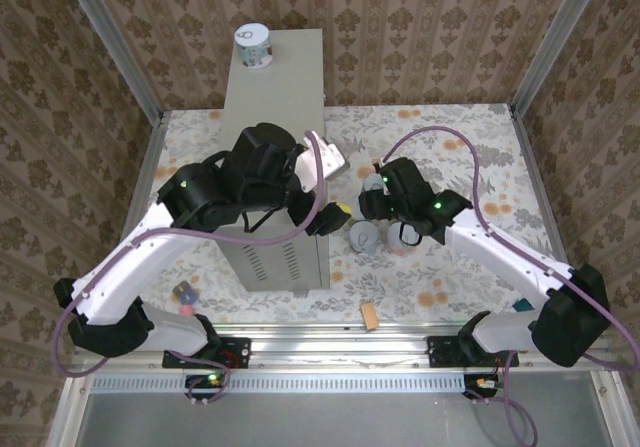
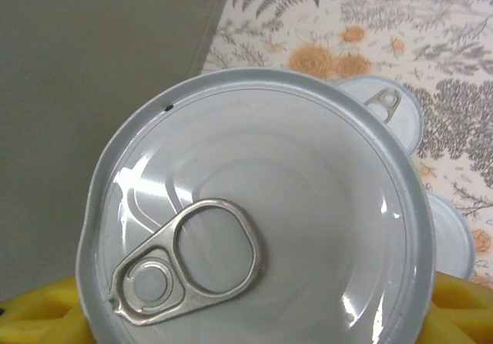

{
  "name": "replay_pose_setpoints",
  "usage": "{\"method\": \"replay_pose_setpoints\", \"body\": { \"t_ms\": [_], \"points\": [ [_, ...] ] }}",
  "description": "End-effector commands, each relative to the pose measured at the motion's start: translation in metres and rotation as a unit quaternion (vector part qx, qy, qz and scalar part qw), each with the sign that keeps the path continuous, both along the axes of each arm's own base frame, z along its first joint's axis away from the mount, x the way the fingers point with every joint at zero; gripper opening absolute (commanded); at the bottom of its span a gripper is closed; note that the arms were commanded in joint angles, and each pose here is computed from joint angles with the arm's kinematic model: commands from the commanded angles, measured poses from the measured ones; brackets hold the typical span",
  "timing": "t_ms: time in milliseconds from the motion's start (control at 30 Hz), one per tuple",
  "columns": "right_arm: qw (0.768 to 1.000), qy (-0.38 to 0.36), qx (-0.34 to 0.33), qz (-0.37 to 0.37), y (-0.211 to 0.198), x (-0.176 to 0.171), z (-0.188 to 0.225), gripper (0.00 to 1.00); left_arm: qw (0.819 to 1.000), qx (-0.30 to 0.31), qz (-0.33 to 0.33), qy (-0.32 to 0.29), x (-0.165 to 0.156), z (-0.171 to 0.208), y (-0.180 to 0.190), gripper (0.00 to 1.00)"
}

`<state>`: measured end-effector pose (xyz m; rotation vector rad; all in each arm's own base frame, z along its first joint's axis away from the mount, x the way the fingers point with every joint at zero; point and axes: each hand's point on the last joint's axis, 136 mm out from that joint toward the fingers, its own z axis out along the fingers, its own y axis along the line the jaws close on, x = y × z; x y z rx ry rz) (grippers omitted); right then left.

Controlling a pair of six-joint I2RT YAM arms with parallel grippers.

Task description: Place and organize the canned foods onto the counter

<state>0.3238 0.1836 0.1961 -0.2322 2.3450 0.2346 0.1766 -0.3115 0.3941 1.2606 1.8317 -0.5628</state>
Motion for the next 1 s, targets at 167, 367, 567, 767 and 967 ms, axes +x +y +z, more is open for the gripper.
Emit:
{"method": "replay_pose_setpoints", "body": {
  "t_ms": [167, 367, 567, 767, 967],
  "points": [
    [0.99, -0.103, 0.066, 0.068, 0.012, -0.012, 0.099, 0.69, 1.0, -0.008, 0.017, -0.026, 0.007, 0.011, 0.013, 1.0],
    [0.978, -0.133, 0.096, 0.128, 0.024, -0.028, 0.141, 0.69, 0.998, -0.004, 0.037, -0.041, 0.012, 0.014, 0.031, 1.0],
    [0.965, -0.149, 0.127, 0.176, 0.036, -0.043, 0.171, 0.69, 0.997, -0.01, 0.063, -0.052, 0.019, 0.019, 0.056, 1.0],
    [0.948, -0.162, 0.156, 0.227, 0.05, -0.056, 0.202, 0.69, 0.994, -0.017, 0.085, -0.059, 0.021, 0.023, 0.08, 1.0],
    [0.939, -0.167, 0.165, 0.251, 0.054, -0.064, 0.224, 0.69, 0.992, -0.024, 0.106, -0.061, 0.024, 0.023, 0.099, 1.0]
  ]
}}
